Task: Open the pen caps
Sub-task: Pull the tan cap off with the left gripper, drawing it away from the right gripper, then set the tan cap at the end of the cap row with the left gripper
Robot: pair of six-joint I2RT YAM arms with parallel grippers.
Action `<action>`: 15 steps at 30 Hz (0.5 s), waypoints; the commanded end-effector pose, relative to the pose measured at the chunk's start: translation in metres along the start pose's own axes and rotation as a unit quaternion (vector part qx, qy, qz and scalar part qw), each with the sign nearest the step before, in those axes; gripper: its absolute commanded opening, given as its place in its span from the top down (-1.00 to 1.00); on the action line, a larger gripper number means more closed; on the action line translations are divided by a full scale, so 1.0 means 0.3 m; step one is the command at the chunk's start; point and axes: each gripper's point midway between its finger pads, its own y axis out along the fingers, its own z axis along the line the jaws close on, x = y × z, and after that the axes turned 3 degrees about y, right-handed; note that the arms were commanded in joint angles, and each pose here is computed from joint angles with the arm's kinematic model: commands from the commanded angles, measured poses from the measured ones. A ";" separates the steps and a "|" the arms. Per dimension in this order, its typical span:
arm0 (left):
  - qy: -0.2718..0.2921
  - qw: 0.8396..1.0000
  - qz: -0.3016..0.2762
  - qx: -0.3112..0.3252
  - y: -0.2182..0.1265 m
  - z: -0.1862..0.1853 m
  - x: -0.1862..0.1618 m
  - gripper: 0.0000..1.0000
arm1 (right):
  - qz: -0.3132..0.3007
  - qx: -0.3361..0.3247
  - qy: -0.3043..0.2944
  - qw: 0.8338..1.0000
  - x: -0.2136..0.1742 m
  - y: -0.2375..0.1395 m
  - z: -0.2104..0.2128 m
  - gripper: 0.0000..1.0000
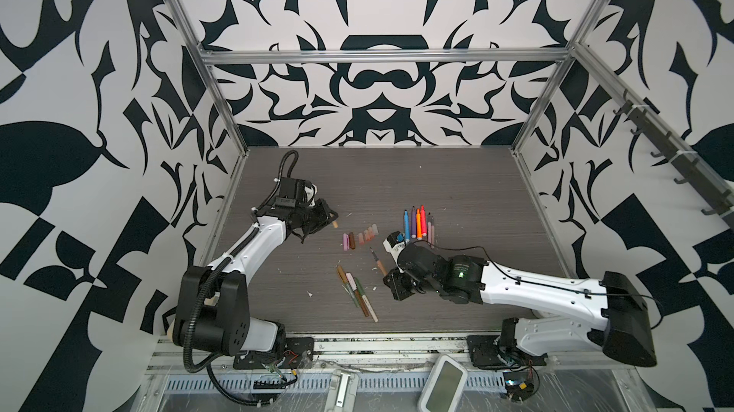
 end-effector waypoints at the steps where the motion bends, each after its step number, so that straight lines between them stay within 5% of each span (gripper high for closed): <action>1: 0.004 0.999 0.020 0.024 0.034 0.064 -0.040 1.00 | -0.012 0.000 0.007 1.000 0.010 -0.023 -0.005 1.00; 15: -0.020 0.994 0.093 0.059 0.176 0.207 -0.128 0.92 | -0.013 -0.002 0.005 1.000 0.021 -0.028 0.002 1.00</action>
